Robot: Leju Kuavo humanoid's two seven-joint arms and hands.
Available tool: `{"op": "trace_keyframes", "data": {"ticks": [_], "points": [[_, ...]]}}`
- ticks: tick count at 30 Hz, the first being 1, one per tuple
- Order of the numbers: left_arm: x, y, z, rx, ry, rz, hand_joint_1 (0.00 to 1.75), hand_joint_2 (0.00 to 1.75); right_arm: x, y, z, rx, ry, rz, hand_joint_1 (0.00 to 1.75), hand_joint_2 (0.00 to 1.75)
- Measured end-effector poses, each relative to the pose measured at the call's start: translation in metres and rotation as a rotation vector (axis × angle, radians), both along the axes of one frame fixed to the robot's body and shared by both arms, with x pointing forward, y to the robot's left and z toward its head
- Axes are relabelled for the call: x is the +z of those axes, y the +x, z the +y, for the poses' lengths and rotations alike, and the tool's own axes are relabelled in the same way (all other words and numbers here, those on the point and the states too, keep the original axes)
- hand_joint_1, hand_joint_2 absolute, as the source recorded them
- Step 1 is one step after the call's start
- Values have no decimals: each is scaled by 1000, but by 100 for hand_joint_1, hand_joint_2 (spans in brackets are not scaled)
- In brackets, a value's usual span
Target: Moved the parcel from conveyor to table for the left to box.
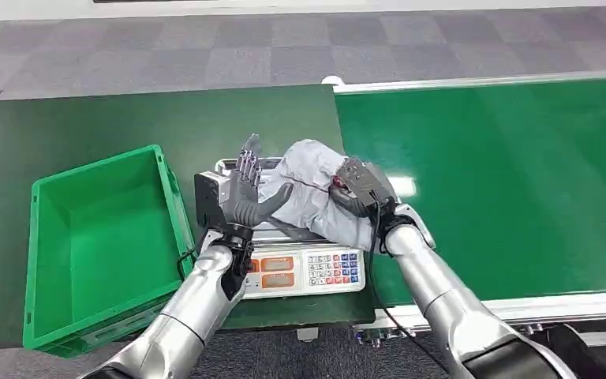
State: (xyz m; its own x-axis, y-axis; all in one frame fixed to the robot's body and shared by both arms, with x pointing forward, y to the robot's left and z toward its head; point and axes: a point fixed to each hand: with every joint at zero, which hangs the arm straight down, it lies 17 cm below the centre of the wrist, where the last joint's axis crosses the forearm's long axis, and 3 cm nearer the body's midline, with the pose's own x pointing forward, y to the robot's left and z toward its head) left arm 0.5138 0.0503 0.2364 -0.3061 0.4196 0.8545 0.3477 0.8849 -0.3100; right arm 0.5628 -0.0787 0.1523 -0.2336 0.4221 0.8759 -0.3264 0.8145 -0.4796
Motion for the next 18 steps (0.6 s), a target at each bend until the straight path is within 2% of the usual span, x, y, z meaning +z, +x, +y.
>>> {"op": "trace_keyframes", "data": {"ticks": [8,18], "points": [[1,1,4,21,-3,-6,0,175,13,10,9,39,0,30,175,175],[5,3,19,80,-4,-27,0,175,15,5,41,95,-30,49,175,175]]}}
